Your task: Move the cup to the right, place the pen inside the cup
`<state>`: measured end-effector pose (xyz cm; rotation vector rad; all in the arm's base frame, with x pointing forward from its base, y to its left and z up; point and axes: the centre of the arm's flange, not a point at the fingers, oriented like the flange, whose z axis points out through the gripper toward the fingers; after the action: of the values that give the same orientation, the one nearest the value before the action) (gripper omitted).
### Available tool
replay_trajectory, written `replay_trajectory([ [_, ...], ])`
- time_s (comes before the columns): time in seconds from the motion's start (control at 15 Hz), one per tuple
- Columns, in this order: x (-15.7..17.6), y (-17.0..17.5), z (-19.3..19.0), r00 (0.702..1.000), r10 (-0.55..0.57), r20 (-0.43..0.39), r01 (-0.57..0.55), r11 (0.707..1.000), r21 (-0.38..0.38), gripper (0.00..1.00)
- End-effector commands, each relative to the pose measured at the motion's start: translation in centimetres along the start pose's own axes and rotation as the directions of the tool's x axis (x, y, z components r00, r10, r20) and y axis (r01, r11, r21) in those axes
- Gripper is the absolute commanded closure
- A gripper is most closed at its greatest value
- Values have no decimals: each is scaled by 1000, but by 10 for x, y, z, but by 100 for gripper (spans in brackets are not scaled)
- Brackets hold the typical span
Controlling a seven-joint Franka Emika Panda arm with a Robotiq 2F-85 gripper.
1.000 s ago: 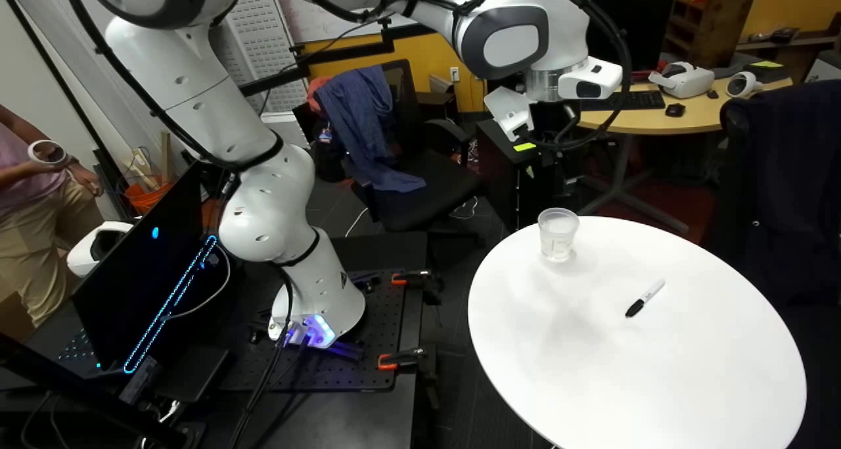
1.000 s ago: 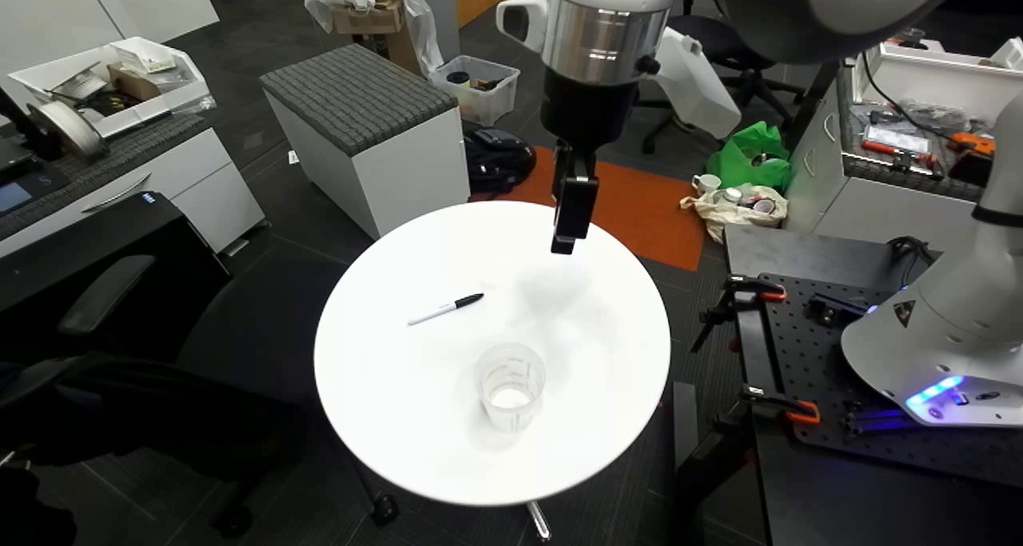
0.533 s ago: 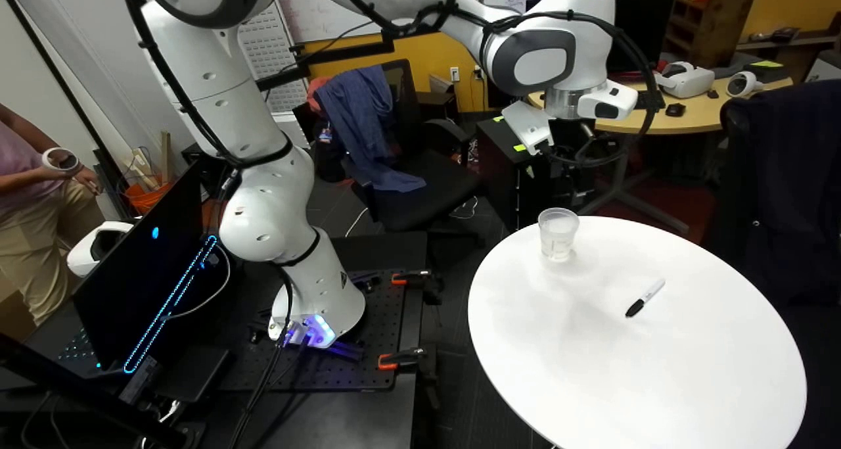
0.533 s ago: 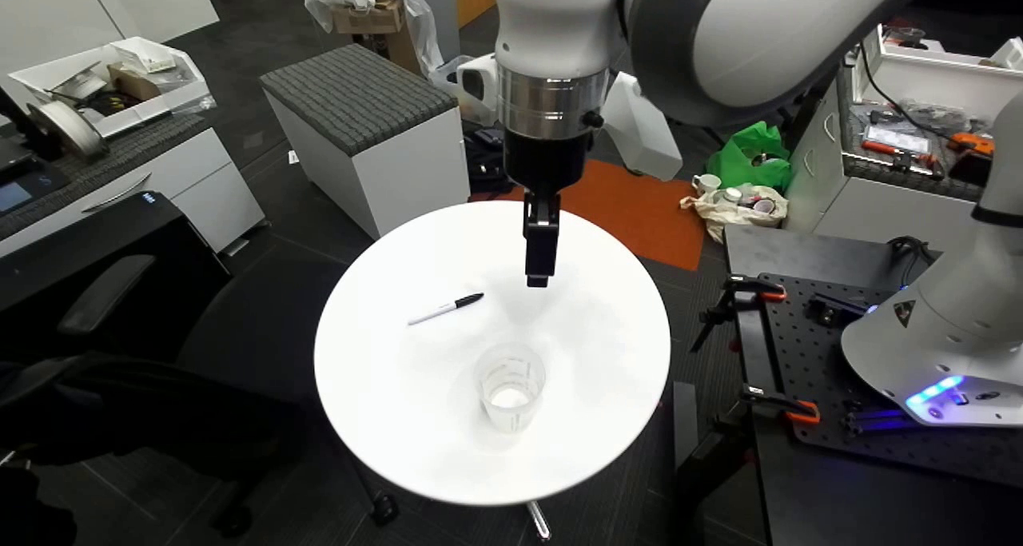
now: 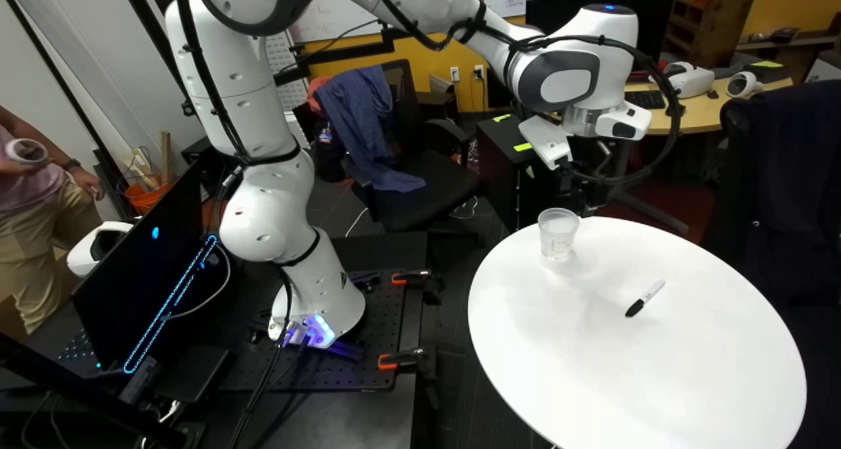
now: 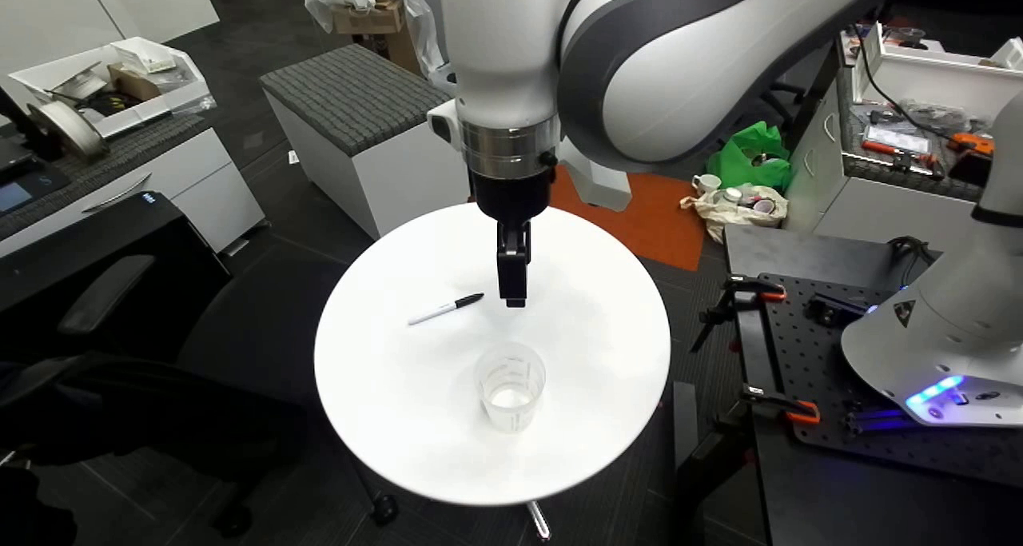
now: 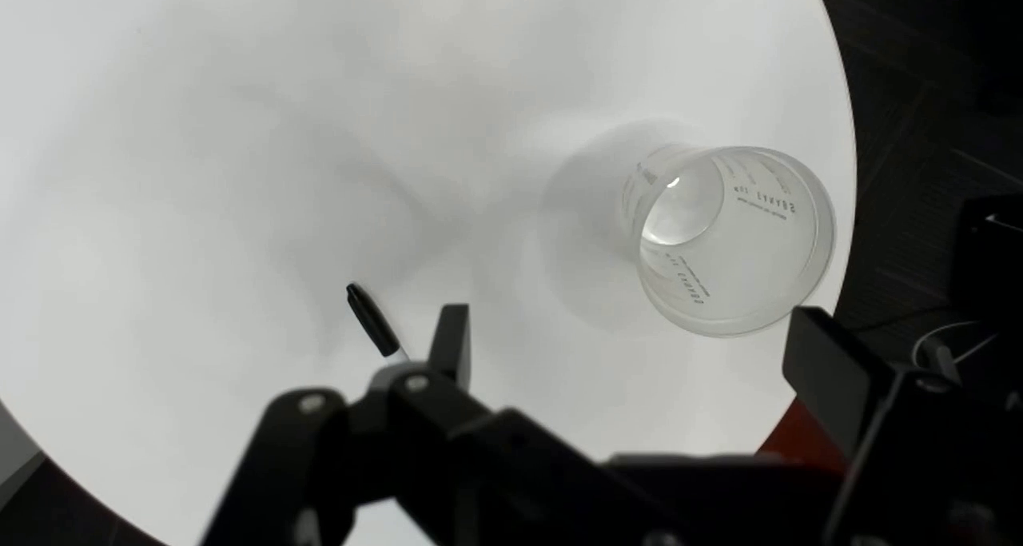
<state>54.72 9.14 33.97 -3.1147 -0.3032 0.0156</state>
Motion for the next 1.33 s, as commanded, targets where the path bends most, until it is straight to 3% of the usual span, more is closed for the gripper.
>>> replay_trajectory([
  [0.0, 1, 0, 1, 1000, 0, 1, 0, 1000, 0, 0],
  [0.67, 8, 15, 1, 1000, -1, -23, 1, 1000, 13, 0],
  [1.27, 18, 17, 40, 997, -76, 27, 73, 994, 81, 0],
])
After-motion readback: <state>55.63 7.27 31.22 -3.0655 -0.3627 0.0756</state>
